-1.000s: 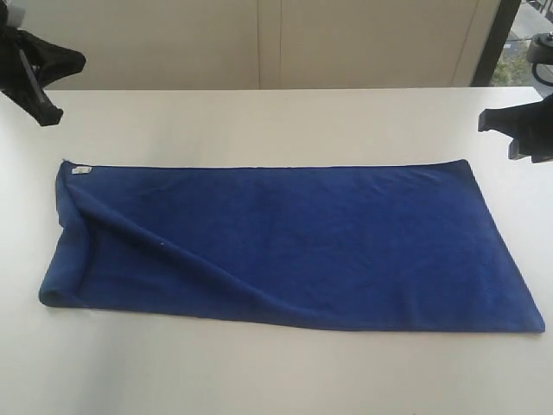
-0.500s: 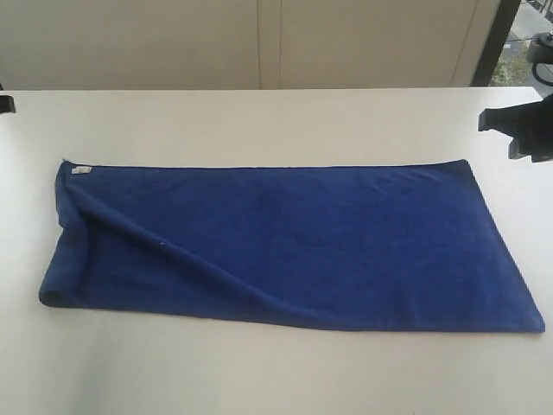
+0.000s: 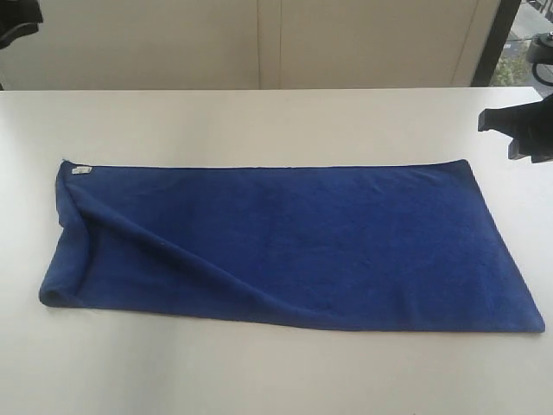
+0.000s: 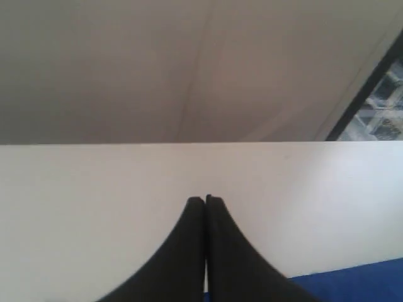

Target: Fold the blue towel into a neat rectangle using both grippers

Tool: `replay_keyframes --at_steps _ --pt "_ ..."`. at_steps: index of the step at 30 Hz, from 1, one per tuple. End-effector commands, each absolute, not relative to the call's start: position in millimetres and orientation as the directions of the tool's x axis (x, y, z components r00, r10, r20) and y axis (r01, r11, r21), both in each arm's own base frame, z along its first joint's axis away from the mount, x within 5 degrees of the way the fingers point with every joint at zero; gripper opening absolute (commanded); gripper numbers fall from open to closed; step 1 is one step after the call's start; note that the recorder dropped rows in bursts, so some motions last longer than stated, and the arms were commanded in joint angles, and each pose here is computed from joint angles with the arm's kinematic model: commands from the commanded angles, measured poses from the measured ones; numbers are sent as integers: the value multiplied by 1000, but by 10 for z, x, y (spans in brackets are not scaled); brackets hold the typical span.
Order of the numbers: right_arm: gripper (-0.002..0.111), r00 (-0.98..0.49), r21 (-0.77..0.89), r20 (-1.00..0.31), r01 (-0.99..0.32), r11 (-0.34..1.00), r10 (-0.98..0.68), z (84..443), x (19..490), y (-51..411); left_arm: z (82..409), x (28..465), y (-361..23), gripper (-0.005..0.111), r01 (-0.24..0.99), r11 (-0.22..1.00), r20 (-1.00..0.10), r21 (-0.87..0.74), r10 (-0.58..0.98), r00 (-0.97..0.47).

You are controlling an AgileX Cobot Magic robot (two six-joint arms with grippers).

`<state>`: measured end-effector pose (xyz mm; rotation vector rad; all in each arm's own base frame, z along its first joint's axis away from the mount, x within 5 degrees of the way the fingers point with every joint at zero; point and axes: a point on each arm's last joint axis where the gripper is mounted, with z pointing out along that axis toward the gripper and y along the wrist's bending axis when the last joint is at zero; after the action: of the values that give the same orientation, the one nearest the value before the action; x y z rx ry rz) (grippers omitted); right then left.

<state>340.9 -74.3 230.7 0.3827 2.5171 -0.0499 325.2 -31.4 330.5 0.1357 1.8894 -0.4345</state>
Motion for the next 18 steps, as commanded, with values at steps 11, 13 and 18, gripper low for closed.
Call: replay_keyframes --at_steps 11,13,18 --pt "27 -789 52 -554 283 958 264 2332 3386 -741 3532 3029 -598 0 485 853 -952 -192 -42 -302" --pt "27 -788 52 -557 283 958 263 2333 3388 -742 3532 3029 -598 0 485 853 -952 -192 -42 -302" --pt "27 -788 52 -557 283 958 263 2333 3388 -742 3532 3029 -597 0 491 855 -957 -169 -22 -290"
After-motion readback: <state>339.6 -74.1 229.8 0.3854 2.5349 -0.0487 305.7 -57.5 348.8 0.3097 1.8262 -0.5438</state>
